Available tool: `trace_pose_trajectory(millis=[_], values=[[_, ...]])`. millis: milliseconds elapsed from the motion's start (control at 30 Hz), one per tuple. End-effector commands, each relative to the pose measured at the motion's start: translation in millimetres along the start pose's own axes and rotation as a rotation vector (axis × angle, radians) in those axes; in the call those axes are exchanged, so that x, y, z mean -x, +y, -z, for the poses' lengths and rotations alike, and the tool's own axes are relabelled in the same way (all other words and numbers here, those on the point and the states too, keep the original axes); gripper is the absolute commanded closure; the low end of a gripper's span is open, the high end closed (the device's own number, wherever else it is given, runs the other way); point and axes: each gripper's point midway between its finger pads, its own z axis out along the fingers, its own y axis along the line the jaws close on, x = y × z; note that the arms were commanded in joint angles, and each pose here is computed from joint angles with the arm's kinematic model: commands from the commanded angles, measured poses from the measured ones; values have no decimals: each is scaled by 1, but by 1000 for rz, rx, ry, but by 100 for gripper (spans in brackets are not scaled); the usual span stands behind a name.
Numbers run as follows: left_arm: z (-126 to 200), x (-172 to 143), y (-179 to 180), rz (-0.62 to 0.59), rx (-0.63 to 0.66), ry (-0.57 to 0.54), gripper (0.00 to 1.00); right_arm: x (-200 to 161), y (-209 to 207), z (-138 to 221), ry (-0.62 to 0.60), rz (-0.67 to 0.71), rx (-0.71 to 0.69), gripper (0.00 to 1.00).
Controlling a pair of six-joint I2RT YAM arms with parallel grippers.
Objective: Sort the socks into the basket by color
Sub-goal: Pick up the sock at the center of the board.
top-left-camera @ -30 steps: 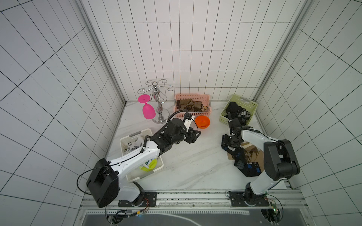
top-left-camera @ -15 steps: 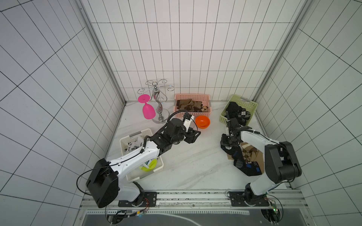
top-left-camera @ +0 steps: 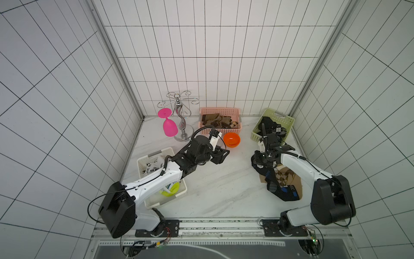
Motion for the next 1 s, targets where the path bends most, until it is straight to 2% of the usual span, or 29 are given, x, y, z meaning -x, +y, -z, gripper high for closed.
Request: trace_pose_trajectory(millis=[0,467,800,967], values=[[-1,9,-3,-2,-15,-30,37,43,30,44,-141,44,80,100],[0,10,-4,-11,-18,-28,37,115,66,147,-434,82,152,100],[0,9,-4,-15,-18,-23,37,145,89,198,-545,93,228,100],[-1,8,-5,-13,-25,-20,37,161,87,224,-637,95,203,100]])
